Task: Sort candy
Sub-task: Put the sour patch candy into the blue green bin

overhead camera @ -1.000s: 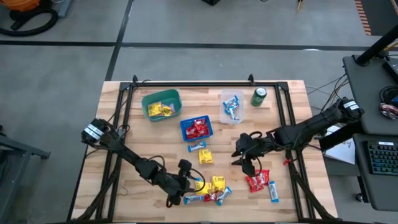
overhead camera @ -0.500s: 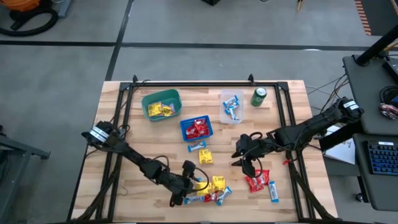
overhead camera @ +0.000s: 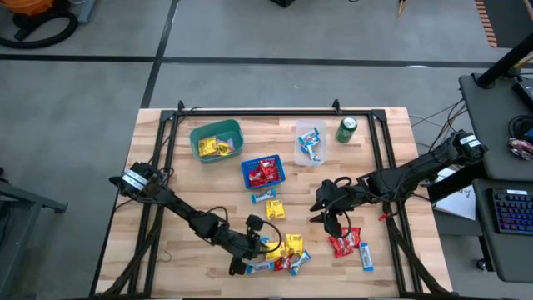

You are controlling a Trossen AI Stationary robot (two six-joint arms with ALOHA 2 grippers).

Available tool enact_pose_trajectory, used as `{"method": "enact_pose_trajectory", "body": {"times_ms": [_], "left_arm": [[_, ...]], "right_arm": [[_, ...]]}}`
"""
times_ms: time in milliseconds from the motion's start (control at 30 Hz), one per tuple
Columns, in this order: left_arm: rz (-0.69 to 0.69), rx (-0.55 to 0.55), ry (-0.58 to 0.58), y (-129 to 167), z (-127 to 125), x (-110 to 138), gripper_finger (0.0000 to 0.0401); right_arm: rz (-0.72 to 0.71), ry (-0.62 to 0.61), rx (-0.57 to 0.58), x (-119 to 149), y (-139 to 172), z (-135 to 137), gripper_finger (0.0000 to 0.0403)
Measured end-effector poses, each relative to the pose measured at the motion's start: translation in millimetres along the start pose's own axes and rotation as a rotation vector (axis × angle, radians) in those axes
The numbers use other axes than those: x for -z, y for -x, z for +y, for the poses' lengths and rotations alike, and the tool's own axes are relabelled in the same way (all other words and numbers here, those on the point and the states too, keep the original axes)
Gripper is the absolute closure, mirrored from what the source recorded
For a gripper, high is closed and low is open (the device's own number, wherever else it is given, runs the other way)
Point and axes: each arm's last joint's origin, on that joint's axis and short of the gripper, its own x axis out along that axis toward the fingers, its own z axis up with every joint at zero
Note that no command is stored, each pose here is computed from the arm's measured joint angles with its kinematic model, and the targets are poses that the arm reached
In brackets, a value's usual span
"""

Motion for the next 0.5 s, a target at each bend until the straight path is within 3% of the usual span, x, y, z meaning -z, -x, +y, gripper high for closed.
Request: {"method": "enact_pose_trajectory", "body": {"times_ms": [100,500], "left_arm": [[-0.002,0.002,0.011,0,1,0,0.0391],[-0.053,-0.035,0.061,13,6,-7,0.0401]], "right_arm": [[0.0,0.002,0.0,0,0,0,0.0232],[-0.071,0.094,0.059,4,-5,11,0.0232]]}}
